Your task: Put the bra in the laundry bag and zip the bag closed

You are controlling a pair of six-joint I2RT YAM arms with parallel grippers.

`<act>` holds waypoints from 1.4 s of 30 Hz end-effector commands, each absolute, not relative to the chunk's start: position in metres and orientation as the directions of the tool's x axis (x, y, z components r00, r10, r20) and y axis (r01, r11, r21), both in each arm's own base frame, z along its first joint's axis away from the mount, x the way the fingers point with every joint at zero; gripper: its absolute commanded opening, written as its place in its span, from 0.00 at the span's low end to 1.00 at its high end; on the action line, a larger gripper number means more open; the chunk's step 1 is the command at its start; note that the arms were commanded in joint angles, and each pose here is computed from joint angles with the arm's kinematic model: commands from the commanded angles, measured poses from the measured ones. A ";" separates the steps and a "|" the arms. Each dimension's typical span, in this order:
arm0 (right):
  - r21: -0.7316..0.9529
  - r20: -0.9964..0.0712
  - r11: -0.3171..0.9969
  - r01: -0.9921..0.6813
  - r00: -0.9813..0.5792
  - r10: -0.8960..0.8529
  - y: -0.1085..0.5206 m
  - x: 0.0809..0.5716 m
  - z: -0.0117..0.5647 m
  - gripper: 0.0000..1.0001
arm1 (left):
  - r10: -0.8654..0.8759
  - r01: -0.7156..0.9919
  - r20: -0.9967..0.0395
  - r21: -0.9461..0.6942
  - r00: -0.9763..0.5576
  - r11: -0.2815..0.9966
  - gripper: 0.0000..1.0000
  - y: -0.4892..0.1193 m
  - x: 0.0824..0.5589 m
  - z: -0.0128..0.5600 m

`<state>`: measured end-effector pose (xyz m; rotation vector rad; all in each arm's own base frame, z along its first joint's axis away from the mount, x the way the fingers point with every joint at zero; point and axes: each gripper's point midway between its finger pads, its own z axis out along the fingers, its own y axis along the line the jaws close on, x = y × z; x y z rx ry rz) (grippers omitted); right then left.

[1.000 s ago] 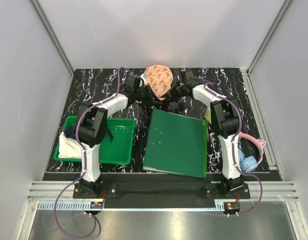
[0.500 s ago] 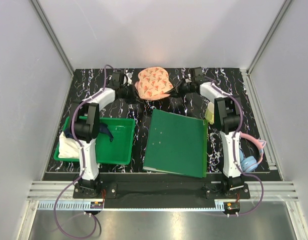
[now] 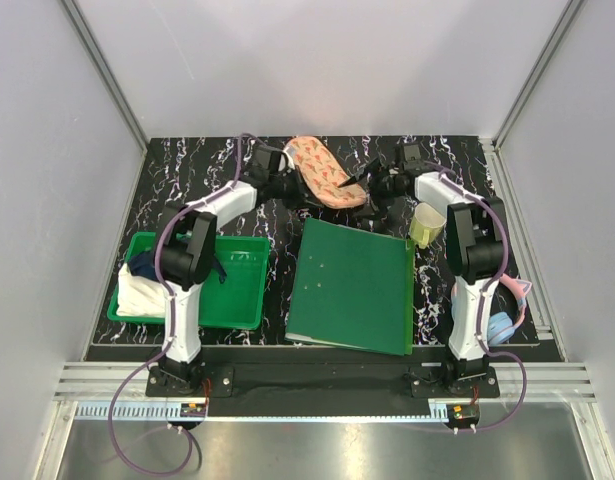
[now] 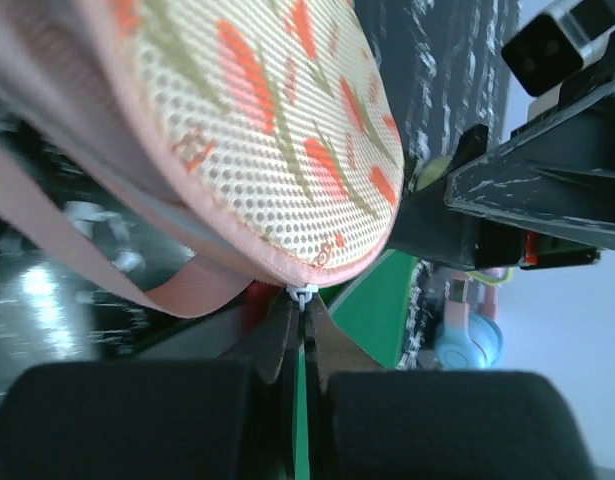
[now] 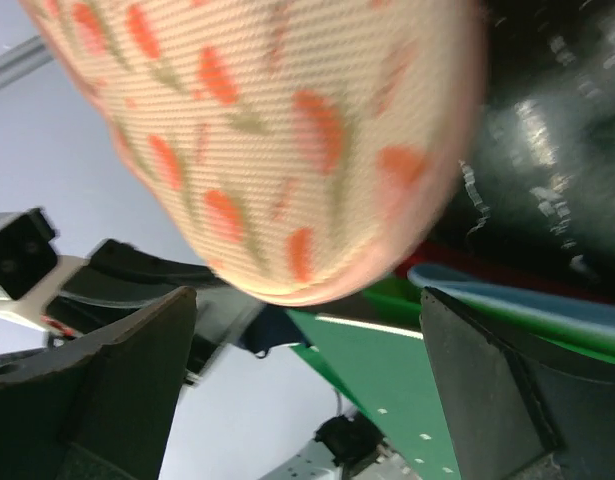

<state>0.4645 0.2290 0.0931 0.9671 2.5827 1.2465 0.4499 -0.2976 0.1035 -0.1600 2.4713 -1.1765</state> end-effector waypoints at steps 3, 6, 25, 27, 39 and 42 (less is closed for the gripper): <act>0.799 0.196 0.330 0.502 -0.737 0.647 0.252 0.465 0.132 1.00 | -0.262 0.121 -0.301 -0.836 -0.917 0.536 0.00 -0.339 0.436 0.140; 0.804 0.198 0.303 0.512 -0.710 0.675 0.251 0.470 0.130 0.94 | -0.241 0.131 -0.294 -0.841 -0.925 0.525 0.00 -0.351 0.429 0.142; 0.881 0.142 0.331 0.338 -0.856 0.496 0.229 0.509 0.120 0.08 | -0.348 -0.060 -0.407 -0.574 -0.844 0.817 0.00 -0.195 0.493 0.092; 0.888 0.111 0.349 0.300 -0.875 0.471 0.231 0.521 0.117 0.12 | -0.323 -0.027 -0.447 -0.553 -0.834 0.833 0.00 -0.189 0.498 0.095; 0.819 -0.065 0.497 0.286 -0.815 0.576 0.210 0.529 0.106 1.00 | -0.376 0.145 -0.506 -0.724 -0.776 0.674 0.00 -0.259 0.506 0.139; 0.822 -0.066 0.488 0.292 -0.803 0.593 0.222 0.512 0.115 1.00 | -0.362 0.186 -0.509 -0.742 -0.780 0.644 0.00 -0.279 0.503 0.146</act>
